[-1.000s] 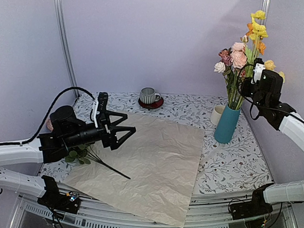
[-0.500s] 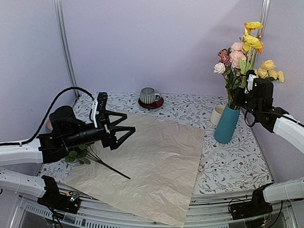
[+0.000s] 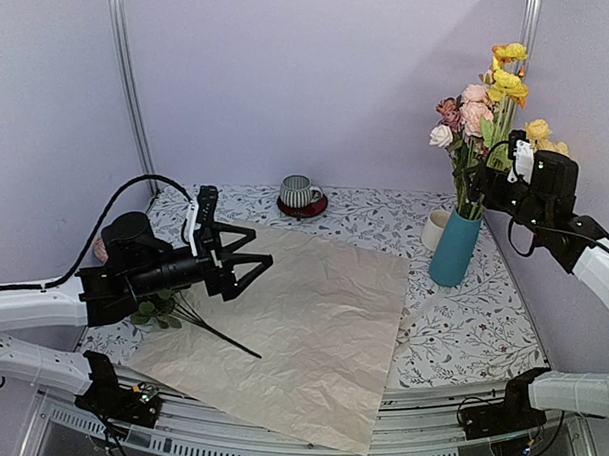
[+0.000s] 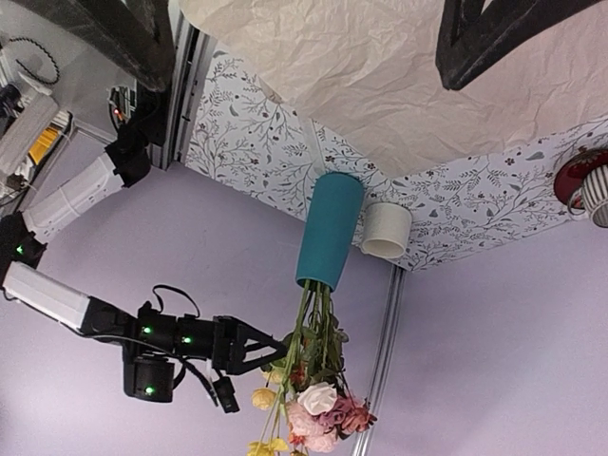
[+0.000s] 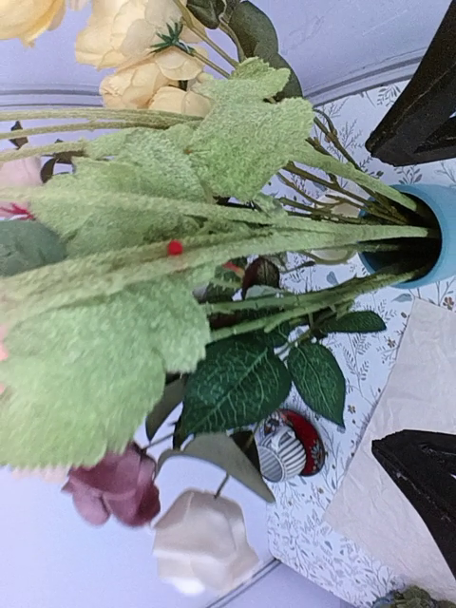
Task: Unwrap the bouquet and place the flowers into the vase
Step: Place the fake flower in the vase, then pick up the fake flower from the flattened wrapping paper.
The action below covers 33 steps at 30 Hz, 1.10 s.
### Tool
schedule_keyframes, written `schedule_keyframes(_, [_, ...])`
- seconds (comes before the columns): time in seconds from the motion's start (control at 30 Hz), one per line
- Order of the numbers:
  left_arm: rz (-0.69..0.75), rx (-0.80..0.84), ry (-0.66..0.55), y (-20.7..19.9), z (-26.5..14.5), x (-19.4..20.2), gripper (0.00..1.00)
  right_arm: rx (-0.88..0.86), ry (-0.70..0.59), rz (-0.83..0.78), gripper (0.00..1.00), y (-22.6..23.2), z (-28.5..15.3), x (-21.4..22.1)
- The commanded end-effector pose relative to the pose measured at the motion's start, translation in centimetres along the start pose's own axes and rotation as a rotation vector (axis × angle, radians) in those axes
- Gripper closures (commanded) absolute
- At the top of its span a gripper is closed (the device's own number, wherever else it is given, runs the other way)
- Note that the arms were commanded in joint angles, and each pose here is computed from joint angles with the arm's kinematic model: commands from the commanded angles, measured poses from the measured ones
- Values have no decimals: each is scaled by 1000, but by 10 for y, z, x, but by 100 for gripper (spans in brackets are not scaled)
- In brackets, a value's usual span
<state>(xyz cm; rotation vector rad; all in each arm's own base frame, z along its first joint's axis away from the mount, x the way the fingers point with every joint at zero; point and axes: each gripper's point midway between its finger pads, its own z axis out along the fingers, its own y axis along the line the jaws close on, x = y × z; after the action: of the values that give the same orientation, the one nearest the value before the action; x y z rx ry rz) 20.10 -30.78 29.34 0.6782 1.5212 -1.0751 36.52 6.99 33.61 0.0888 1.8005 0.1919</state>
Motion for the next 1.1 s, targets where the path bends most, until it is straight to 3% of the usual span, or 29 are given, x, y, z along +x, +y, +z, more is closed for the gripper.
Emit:
schedule_keyframes(0.0, [2, 2, 11, -1, 1, 6, 2, -143, -32, 0, 1, 22, -31, -20])
schedule_keyframes(0.37, [-18, 4, 18, 0, 7, 6, 2, -368, 44, 14, 1, 57, -51, -2])
schedule_keyframes(0.53, [-23, 3, 19, 0, 8, 6, 2, -568, 21, -10, 1, 89, -69, 14])
schedule_keyframes(0.77, [-23, 2, 29, 1, 12, 8, 2, -687, -20, -19, 1, 106, -83, 25])
schedule_keyframes(1.07, [-37, -41, 40, 10, 15, 12, 2, -863, 41, -98, 1, 161, -95, 64])
